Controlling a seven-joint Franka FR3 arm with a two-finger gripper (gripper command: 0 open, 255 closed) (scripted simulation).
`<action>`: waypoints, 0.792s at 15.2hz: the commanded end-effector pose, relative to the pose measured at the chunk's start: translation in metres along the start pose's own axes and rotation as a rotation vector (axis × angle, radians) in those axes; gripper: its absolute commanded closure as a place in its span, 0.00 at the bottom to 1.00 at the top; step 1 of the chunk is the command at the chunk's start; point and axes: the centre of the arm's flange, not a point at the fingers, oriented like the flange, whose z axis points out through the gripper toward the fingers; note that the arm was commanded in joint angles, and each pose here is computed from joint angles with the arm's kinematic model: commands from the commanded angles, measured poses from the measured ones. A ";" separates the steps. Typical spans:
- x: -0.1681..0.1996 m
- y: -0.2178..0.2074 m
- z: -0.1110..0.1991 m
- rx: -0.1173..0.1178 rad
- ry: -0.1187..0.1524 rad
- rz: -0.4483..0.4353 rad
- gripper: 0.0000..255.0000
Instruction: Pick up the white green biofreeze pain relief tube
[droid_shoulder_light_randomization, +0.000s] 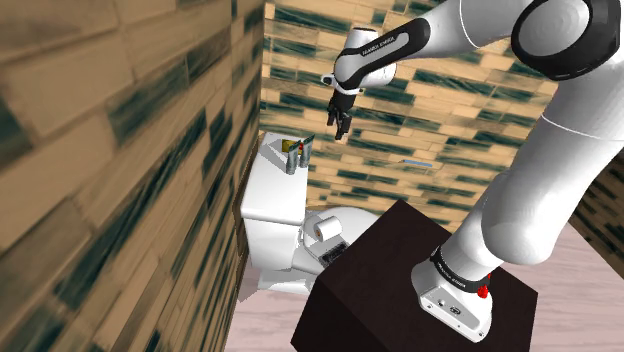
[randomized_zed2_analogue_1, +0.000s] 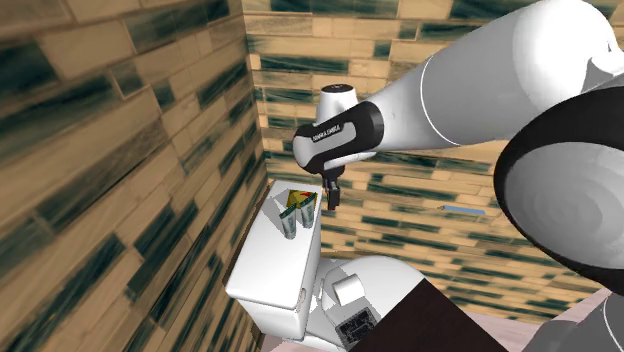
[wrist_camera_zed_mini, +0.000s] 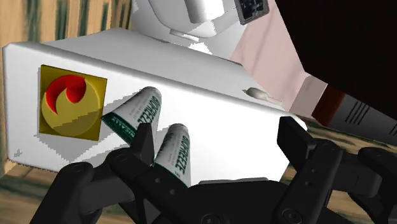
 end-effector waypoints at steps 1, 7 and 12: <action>0.013 0.014 0.015 -0.006 0.012 -0.082 0.00; 0.060 0.054 0.056 -0.023 0.045 -0.310 0.00; 0.075 0.063 0.082 -0.027 0.054 -0.373 0.00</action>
